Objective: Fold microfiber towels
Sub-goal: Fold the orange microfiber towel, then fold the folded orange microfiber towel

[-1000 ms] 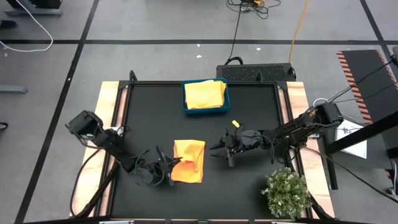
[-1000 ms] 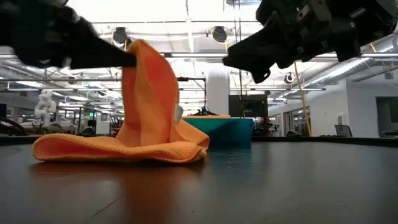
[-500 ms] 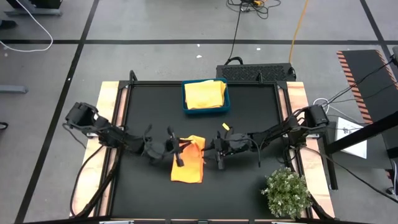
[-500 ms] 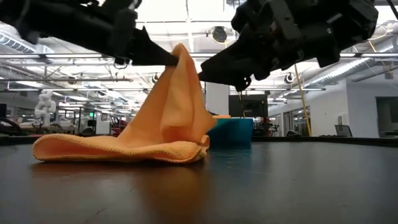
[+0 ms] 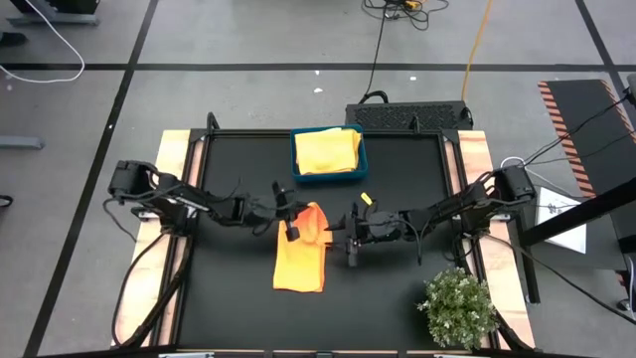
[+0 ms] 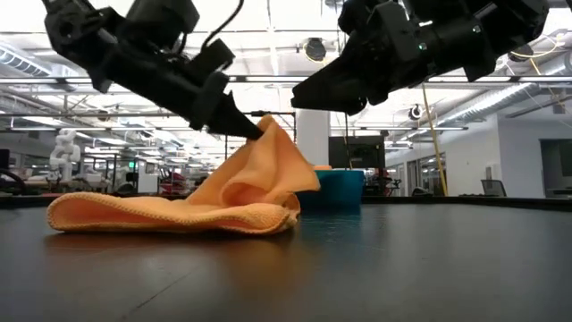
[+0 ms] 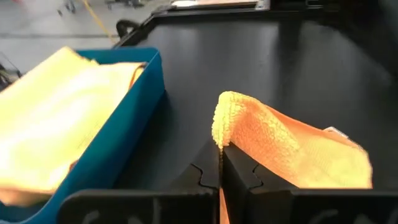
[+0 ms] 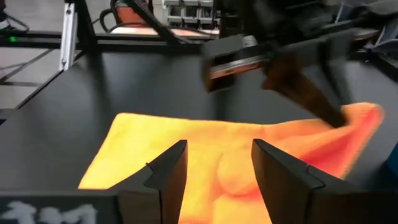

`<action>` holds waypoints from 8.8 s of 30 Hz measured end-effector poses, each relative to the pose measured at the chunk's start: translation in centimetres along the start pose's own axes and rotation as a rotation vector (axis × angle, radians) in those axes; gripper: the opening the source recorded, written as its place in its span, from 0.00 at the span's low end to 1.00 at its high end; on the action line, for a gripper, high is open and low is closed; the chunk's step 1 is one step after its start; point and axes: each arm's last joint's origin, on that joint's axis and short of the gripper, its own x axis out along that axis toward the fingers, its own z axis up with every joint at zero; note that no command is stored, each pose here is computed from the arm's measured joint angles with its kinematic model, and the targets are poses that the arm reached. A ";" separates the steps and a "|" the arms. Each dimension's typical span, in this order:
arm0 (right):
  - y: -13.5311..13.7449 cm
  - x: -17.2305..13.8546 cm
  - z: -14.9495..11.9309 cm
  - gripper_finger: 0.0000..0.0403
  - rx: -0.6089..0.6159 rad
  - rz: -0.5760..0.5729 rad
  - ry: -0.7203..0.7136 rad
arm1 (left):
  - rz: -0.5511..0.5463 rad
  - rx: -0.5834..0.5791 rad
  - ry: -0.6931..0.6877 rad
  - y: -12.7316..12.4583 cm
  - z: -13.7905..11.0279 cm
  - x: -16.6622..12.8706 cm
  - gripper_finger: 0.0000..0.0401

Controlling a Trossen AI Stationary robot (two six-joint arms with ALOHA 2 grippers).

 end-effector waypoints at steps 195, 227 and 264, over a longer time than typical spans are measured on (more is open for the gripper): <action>1.9 -1.9 -4.1 0.32 -0.043 -0.374 0.682 | -0.266 0.139 0.510 -15.4 -7.1 -14.1 0.36; 1.7 -6.0 -4.2 0.00 -0.232 -0.379 0.968 | -0.267 0.146 0.512 -15.4 -7.0 -14.2 0.36; 1.0 -5.7 -0.7 0.39 -0.071 -0.374 0.674 | -0.155 0.252 0.334 -13.4 -4.1 -13.0 0.36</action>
